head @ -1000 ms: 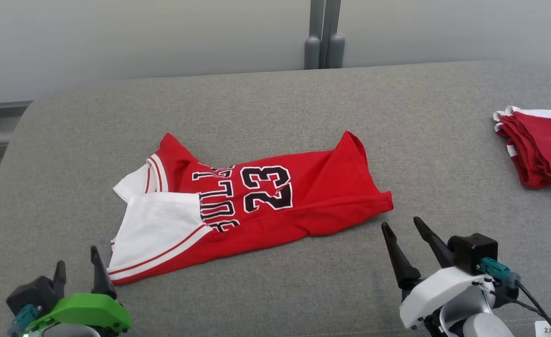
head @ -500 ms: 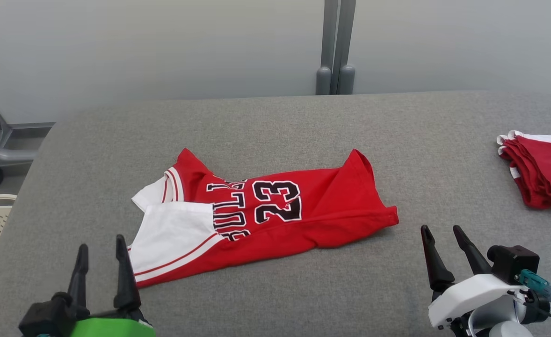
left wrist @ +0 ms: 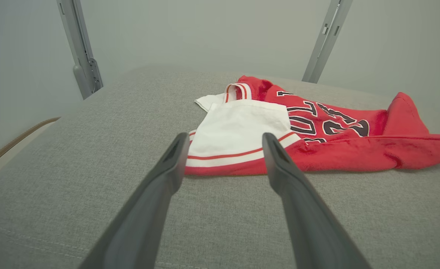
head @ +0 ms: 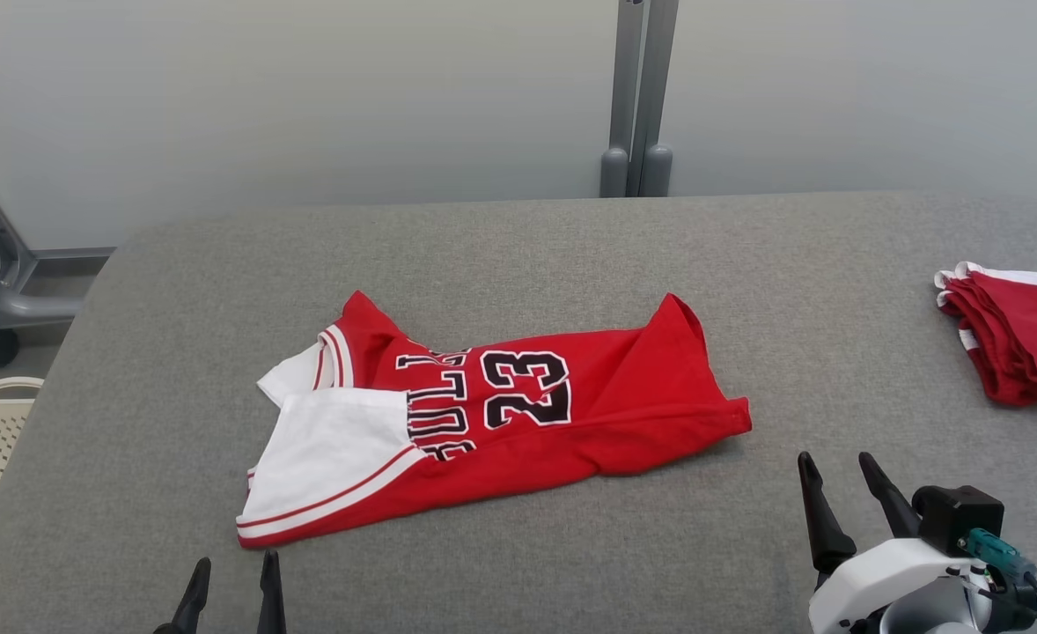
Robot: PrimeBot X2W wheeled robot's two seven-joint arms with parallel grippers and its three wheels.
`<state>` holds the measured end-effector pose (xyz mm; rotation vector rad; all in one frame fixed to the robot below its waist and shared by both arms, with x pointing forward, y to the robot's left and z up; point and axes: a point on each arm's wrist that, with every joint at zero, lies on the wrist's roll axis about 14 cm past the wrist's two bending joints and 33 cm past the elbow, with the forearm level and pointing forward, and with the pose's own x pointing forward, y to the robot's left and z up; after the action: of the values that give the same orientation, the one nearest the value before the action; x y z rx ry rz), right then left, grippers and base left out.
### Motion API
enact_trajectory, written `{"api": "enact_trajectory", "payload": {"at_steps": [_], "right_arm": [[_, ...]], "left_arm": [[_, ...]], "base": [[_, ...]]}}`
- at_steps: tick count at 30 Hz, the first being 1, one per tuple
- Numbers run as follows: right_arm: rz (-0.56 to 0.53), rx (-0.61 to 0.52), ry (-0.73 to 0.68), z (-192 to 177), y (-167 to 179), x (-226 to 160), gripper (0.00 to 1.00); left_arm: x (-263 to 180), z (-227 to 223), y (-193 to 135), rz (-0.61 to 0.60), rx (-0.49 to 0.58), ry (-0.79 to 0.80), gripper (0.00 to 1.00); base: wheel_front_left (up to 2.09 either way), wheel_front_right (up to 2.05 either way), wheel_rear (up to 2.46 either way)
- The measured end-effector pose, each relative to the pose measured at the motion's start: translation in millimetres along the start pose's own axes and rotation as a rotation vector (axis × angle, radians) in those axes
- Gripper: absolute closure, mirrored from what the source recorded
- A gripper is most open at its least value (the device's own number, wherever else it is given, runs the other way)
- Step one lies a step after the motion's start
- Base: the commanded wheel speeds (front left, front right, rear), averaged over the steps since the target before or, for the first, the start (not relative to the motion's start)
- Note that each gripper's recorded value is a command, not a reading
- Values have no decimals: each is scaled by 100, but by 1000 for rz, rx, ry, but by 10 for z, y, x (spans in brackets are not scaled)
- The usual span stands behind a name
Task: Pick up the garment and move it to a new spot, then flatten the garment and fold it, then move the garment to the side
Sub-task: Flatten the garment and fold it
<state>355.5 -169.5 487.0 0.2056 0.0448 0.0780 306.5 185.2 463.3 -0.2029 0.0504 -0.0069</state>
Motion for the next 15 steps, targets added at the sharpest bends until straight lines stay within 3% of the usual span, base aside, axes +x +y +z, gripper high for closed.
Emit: {"api": "enact_trajectory", "payload": {"at_steps": [15], "right_arm": [[24,-27,58,-173,72,-11,0]], "left_arm": [[149,-72,127,35,31,33,0]], "base": [[0,0,0]]}}
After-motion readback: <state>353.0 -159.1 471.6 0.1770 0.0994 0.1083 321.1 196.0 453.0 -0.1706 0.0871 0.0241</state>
